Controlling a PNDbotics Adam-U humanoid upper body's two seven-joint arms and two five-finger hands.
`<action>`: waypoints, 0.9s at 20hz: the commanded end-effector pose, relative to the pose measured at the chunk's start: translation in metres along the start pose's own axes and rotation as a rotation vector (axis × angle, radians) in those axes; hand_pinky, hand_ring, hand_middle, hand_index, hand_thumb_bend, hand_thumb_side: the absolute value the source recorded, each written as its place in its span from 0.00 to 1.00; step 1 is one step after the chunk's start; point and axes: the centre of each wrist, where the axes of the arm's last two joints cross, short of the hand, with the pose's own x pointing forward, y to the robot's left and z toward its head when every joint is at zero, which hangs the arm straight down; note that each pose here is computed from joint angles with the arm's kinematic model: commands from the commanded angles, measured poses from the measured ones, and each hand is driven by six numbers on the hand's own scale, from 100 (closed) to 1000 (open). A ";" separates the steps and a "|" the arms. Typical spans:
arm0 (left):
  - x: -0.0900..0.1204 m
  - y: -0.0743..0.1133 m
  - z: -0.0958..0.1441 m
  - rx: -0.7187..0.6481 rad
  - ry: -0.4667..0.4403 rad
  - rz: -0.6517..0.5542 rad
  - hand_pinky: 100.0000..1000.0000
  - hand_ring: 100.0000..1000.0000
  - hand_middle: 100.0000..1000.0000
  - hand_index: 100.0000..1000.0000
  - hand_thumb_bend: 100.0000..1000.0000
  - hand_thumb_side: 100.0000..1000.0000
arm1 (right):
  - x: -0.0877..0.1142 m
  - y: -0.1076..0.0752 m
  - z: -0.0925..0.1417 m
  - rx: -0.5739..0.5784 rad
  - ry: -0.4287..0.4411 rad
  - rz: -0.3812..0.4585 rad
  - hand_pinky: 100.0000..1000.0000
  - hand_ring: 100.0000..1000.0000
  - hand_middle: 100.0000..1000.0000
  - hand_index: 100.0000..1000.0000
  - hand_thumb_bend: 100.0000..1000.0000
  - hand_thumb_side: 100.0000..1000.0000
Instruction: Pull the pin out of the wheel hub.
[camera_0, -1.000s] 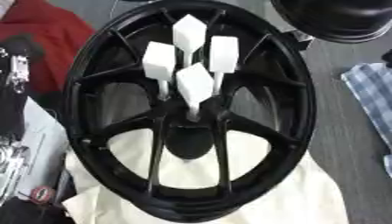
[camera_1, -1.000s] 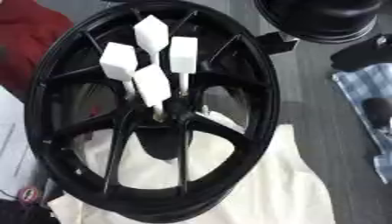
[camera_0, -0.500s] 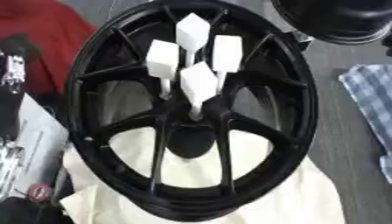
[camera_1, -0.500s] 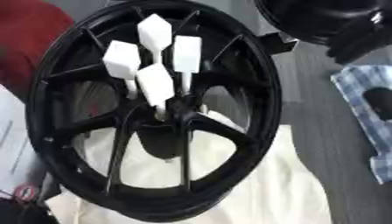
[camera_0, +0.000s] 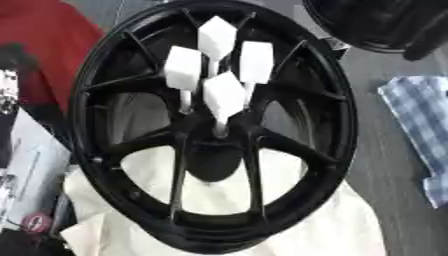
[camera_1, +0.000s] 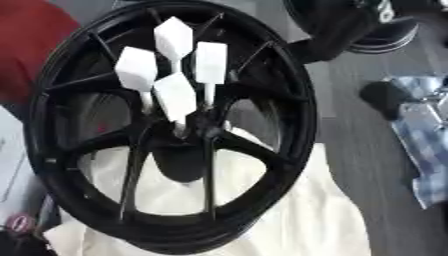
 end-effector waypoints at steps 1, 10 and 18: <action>0.005 0.005 -0.004 -0.016 -0.026 -0.022 0.85 0.71 0.61 0.76 0.00 0.68 | 0.005 -0.008 -0.011 0.024 -0.009 0.025 0.86 0.80 0.71 0.76 0.00 0.29; 0.006 0.004 -0.006 -0.021 -0.029 -0.023 0.85 0.71 0.61 0.76 0.00 0.68 | 0.006 -0.004 -0.034 0.025 0.114 -0.021 0.87 0.83 0.73 0.78 0.01 0.38; 0.006 0.003 -0.007 -0.025 -0.029 -0.019 0.85 0.71 0.61 0.76 0.00 0.69 | 0.000 0.007 -0.034 0.052 0.274 -0.067 0.89 0.89 0.78 0.83 0.16 0.49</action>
